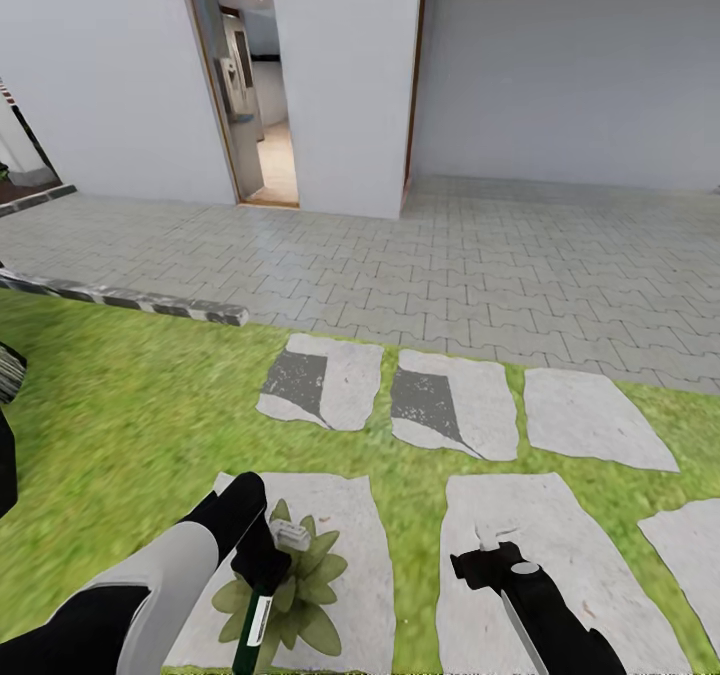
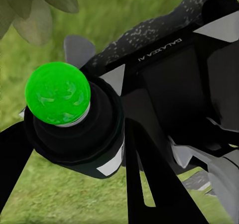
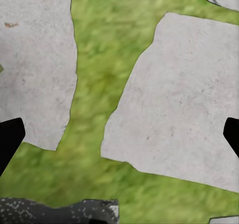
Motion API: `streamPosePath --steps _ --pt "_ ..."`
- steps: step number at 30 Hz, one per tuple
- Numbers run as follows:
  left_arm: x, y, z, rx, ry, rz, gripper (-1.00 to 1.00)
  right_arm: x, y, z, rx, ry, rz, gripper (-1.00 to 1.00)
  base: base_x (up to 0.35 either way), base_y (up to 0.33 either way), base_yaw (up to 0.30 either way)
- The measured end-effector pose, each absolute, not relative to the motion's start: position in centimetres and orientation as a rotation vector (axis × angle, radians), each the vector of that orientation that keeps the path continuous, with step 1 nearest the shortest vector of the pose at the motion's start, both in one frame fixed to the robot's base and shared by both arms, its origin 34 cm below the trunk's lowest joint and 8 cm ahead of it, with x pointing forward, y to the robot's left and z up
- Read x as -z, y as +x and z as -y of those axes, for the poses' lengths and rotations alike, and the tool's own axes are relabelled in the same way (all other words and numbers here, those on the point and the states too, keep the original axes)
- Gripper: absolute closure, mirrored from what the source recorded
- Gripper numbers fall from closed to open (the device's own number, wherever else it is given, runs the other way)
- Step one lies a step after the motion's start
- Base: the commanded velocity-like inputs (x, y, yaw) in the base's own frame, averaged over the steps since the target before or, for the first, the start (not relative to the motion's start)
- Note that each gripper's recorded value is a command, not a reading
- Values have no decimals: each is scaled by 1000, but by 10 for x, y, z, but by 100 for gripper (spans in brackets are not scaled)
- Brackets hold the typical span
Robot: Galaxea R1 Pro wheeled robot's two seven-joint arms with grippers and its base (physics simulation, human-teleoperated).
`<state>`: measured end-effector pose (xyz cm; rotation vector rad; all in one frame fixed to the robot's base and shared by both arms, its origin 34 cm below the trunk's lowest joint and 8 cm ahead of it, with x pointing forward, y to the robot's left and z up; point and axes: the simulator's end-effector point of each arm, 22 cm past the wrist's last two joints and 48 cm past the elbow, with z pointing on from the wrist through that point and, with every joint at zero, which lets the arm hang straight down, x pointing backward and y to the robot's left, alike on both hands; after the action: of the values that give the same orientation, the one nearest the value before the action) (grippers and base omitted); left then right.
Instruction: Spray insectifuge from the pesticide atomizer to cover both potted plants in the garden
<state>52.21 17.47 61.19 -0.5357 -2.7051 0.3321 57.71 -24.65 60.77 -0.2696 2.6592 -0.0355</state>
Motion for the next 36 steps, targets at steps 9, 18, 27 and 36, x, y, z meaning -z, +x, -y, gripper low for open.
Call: streamPosePath --steps 9,18,27,36 --pt "-600 517 -211 -270 -498 2701 100 -600 575 246 33 -269 -2667 -100 0 0 0" --pt "-596 510 -267 -199 -401 2704 100 -595 569 247 34 -270 -2684 -100 0 0 0" --pt "-595 507 -262 -211 -402 2700 100 -591 565 248 35 -271 -2696 -100 5 4 0" --pt "-595 506 -262 -205 -407 2697 100 -589 562 248 35 -271 -2703 -100 127 191 0"
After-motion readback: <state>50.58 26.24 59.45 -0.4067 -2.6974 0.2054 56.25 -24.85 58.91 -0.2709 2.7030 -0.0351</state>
